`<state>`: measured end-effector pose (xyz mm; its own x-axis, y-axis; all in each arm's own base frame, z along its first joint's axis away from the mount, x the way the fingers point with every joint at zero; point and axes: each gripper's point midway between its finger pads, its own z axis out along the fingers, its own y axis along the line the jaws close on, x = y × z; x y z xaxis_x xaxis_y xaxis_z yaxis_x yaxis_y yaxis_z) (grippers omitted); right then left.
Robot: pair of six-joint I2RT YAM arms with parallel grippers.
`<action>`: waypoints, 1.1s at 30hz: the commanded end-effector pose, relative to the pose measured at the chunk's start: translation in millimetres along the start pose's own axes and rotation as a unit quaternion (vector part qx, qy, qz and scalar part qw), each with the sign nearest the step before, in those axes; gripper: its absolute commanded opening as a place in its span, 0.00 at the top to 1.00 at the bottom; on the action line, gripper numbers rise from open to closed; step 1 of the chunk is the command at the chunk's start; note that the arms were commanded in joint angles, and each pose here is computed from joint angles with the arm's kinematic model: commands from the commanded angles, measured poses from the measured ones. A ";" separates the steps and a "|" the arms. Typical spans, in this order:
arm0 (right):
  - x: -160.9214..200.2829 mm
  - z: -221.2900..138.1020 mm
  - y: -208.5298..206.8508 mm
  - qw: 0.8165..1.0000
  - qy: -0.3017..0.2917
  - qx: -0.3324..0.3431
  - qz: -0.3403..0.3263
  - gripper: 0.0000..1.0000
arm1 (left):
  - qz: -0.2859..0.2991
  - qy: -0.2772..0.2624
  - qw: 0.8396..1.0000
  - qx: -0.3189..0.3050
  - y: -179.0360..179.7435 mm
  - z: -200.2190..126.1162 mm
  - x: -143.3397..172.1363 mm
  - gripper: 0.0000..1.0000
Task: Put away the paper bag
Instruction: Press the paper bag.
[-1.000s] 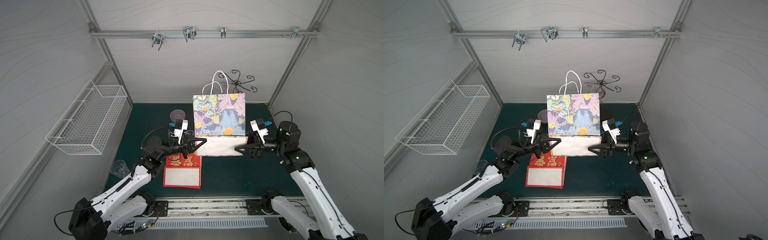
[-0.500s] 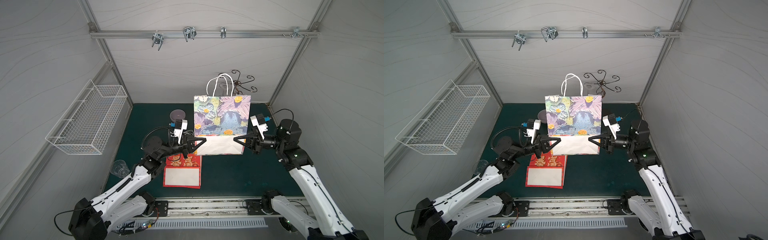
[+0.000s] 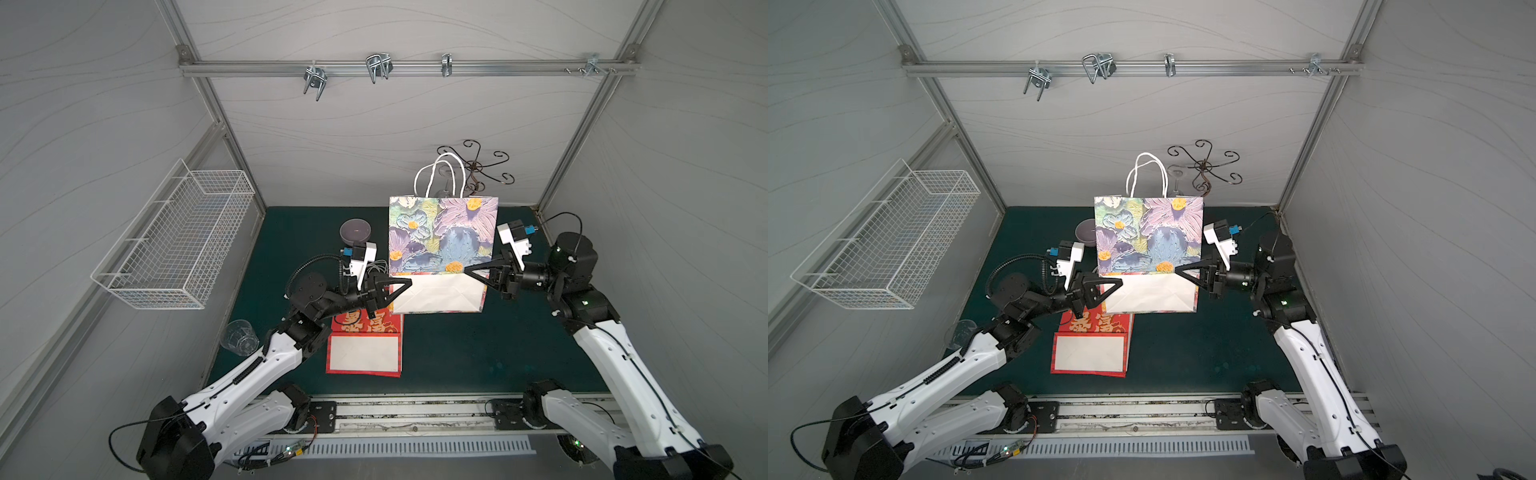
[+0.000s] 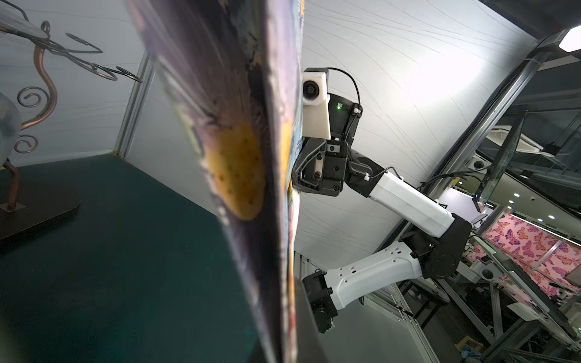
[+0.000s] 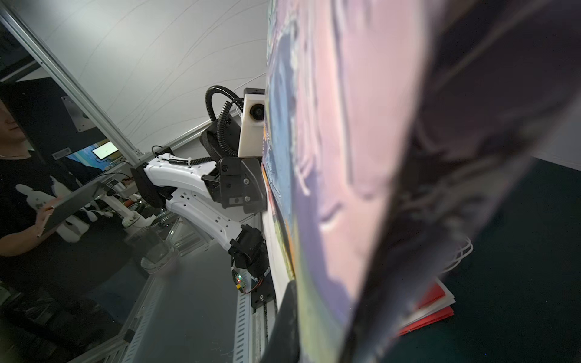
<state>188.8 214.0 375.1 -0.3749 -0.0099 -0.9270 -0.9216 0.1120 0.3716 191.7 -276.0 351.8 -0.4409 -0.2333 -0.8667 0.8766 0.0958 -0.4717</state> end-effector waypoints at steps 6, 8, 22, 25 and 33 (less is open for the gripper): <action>-22.6 -1.3 6.7 0.999 -0.016 0.006 -0.033 0.68 | 0.011 0.018 1.000 0.022 -8.4 -2.1 9.4 1.00; -23.1 -1.7 5.5 0.999 -0.016 0.005 -0.032 0.78 | 0.009 0.024 0.999 0.024 -8.6 -2.5 13.4 1.00; -34.6 -9.6 -4.7 0.998 -0.032 0.036 -0.037 0.65 | 0.002 0.051 0.998 0.022 -4.3 -5.7 33.0 1.00; -36.9 -11.0 -6.9 0.998 -0.035 0.033 -0.033 0.82 | 0.001 0.056 0.998 0.023 -4.3 -6.4 36.3 1.00; -40.9 -12.8 -9.2 0.998 -0.040 0.036 -0.036 0.82 | 0.000 0.066 0.998 0.021 -1.6 -7.1 43.6 1.00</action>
<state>210.0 203.1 394.3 -0.3526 0.0405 -0.9349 -0.9176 0.1808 0.3539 178.5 -279.4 308.1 -0.5004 -0.1112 -0.8587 0.8556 0.0884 -0.5100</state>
